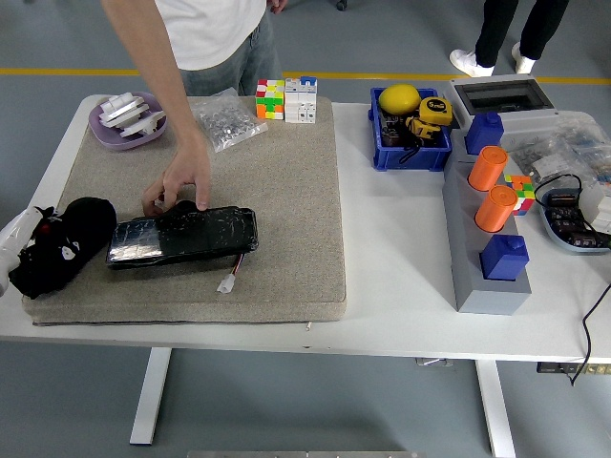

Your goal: Pick the rag up,wipe the panel,place it on the desk

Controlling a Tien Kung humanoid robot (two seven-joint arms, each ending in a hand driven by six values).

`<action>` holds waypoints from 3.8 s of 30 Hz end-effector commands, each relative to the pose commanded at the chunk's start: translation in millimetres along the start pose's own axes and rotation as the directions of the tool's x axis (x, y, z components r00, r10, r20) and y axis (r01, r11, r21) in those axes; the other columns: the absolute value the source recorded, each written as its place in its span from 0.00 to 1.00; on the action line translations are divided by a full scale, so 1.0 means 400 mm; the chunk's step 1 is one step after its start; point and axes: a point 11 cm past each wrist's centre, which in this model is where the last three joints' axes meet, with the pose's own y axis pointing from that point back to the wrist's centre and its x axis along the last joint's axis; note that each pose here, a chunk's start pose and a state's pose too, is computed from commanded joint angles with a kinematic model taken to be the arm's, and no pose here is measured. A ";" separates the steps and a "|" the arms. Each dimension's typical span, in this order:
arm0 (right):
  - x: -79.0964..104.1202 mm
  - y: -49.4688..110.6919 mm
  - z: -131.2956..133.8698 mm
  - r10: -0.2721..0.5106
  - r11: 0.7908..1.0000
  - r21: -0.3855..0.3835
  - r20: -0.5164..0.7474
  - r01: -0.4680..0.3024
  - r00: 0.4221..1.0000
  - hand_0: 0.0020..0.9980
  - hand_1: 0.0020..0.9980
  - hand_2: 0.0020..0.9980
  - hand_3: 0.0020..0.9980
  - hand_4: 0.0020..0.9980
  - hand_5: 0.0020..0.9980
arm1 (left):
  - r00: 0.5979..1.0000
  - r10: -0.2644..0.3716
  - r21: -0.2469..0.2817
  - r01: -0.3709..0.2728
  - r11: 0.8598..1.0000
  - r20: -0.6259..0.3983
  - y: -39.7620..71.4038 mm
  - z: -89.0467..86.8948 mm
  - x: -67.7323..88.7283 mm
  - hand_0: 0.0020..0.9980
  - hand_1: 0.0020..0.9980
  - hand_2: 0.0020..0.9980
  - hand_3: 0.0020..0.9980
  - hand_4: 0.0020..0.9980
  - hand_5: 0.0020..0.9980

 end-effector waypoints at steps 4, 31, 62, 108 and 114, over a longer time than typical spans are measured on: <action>-0.001 0.000 0.003 -0.003 1.000 -0.003 -0.001 0.003 1.000 0.75 0.66 0.68 0.61 1.00 0.47 | 0.999 0.054 -0.014 -0.053 0.998 0.009 0.017 0.032 0.024 0.26 0.17 0.49 0.44 0.09 0.00; 0.000 0.000 -0.004 -0.004 1.000 0.005 0.005 0.004 1.000 0.75 0.66 0.67 0.60 1.00 0.47 | 0.995 -0.069 -0.173 0.080 0.982 0.068 0.040 0.231 -0.073 0.26 0.15 0.50 0.45 0.10 0.00; -0.003 0.000 -0.010 -0.008 1.000 0.005 -0.002 0.008 1.000 0.75 0.66 0.67 0.61 1.00 0.47 | 0.960 -0.211 -0.392 0.270 0.879 0.186 0.019 0.490 -0.261 0.26 0.18 0.50 0.45 0.13 0.00; 0.006 -0.001 -0.003 0.000 1.000 -0.003 -0.009 0.000 1.000 0.75 0.66 0.67 0.61 1.00 0.47 | 0.989 -0.062 -0.179 0.085 0.980 0.130 0.013 0.222 -0.064 0.27 0.25 0.50 0.46 0.22 0.00; 0.002 0.000 -0.009 -0.001 1.000 0.002 -0.003 0.001 1.000 0.75 0.66 0.67 0.61 1.00 0.47 | 0.992 -0.023 -0.149 0.041 0.988 0.125 0.018 0.187 -0.018 0.27 0.24 0.50 0.46 0.22 0.00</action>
